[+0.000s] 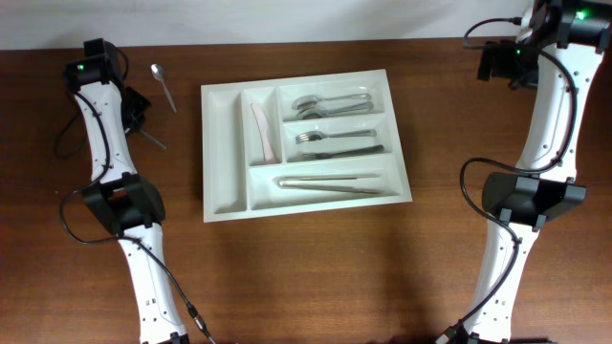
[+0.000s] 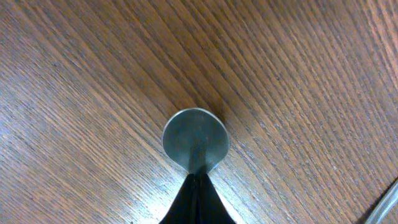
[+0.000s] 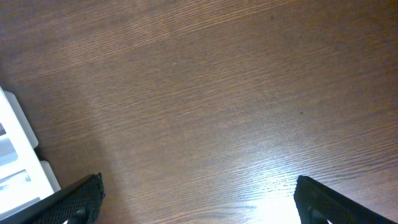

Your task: Pack container

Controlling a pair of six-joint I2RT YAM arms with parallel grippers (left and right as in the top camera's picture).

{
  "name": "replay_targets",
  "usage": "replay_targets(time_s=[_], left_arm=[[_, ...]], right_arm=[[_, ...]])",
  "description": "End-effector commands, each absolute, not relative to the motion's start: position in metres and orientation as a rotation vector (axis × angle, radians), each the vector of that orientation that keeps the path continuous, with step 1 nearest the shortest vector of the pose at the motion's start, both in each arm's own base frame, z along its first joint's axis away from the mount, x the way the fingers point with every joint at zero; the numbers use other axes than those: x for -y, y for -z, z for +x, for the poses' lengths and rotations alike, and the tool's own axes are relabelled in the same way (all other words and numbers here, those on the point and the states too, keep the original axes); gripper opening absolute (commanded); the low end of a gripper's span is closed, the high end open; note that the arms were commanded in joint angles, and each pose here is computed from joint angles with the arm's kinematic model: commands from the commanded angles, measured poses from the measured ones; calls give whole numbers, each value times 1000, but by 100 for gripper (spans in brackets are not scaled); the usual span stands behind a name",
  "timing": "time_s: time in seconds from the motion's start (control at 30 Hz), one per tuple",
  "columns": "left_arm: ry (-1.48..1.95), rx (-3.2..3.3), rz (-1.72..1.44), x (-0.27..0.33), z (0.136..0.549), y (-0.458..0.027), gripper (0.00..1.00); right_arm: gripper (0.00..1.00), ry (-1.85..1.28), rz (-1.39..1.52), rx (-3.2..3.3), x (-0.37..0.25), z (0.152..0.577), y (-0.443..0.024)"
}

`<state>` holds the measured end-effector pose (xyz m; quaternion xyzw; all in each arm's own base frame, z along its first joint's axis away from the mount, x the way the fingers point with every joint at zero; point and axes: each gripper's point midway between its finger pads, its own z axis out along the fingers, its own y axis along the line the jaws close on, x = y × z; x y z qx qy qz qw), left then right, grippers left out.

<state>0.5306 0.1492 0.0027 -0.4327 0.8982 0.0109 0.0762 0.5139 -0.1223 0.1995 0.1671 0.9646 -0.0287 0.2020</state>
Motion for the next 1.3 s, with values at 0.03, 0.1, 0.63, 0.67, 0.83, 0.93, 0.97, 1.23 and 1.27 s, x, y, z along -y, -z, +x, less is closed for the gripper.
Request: replay_targets(time_s=[0.03, 0.1, 0.63, 0.67, 0.83, 0.93, 0.97, 1.23, 1.27], left_arm=[[2, -2813, -1345, -136, 514, 42, 2], [4, -2811, -1344, -136, 514, 42, 2], [7, -2798, -1340, -137, 517, 42, 64], [9, -2792, -1337, -138, 519, 42, 66], [20, -2747, -1317, -141, 530, 41, 73], [25, -2713, -1304, -145, 539, 40, 75], [28, -2703, -1303, -147, 540, 39, 75], [-20, -2664, -1316, -163, 542, 38, 74], [-31, -2660, -1320, -166, 541, 38, 74]], right_arm=[[99, 94, 457, -2696, 124, 511, -203], [99, 94, 457, -2696, 124, 511, -203], [99, 94, 457, -2696, 124, 511, -203], [99, 94, 457, -2696, 124, 511, -203], [99, 94, 457, -2696, 124, 511, -203], [99, 94, 457, -2696, 124, 511, -203], [99, 94, 457, -2696, 124, 511, -203], [99, 94, 457, -2696, 124, 511, -203], [99, 94, 457, -2696, 124, 511, -203]])
